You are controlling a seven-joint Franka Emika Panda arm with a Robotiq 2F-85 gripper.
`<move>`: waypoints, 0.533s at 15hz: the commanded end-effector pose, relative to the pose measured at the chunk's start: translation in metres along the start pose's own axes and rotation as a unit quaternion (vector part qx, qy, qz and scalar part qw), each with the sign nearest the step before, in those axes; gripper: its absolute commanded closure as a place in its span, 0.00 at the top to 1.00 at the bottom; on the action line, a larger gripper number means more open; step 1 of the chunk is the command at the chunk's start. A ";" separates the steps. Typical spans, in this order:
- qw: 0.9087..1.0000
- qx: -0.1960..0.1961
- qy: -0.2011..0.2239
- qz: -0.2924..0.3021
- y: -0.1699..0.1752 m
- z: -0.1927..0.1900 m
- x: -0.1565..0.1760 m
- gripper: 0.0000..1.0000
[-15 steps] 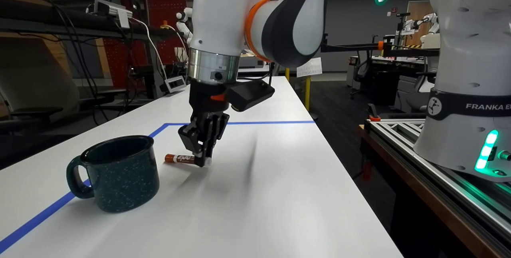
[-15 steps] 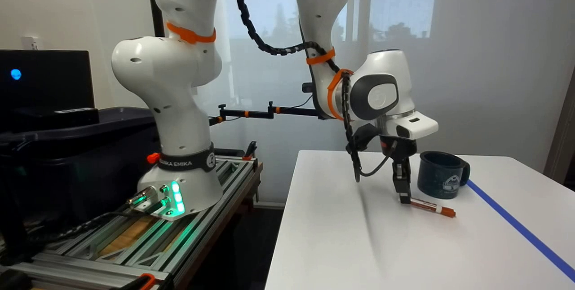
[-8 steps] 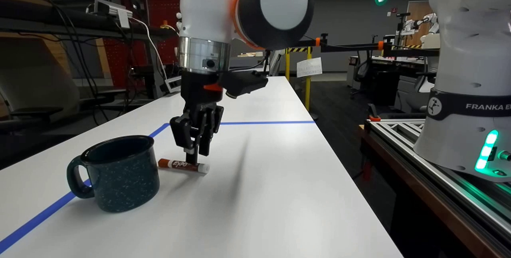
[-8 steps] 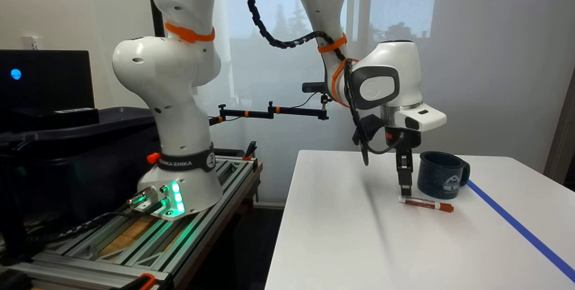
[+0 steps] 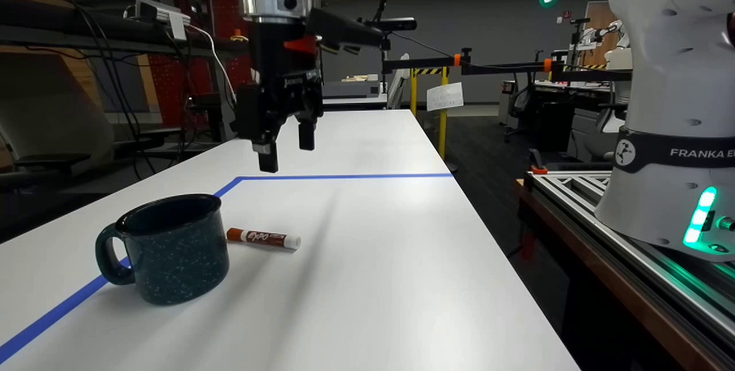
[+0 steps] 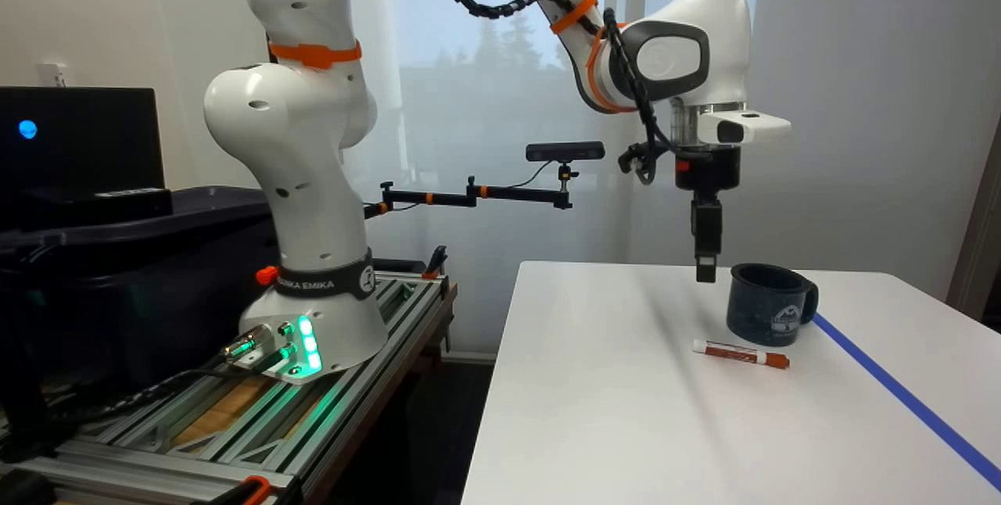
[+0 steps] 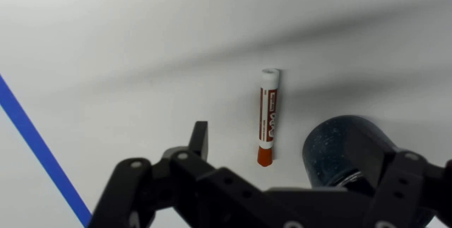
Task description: Pick up the marker from the cup and put it on the table
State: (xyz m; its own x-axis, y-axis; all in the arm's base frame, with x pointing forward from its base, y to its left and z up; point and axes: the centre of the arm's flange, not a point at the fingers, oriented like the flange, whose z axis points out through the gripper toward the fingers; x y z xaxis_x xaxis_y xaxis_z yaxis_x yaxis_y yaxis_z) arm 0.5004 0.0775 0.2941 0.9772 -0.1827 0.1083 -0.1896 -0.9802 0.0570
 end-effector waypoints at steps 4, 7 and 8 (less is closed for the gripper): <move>0.999 -0.034 -0.035 0.000 -0.008 -0.045 -0.003 1.00; 0.999 -0.028 -0.034 -0.004 -0.005 -0.035 0.000 1.00; 0.999 -0.029 -0.035 -0.004 -0.005 -0.036 0.000 1.00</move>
State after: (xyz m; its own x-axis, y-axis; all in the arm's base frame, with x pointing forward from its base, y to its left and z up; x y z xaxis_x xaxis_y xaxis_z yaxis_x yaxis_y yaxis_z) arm 0.4979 0.0854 0.3295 0.9827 -0.1812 0.0379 -0.1844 -0.9760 0.1159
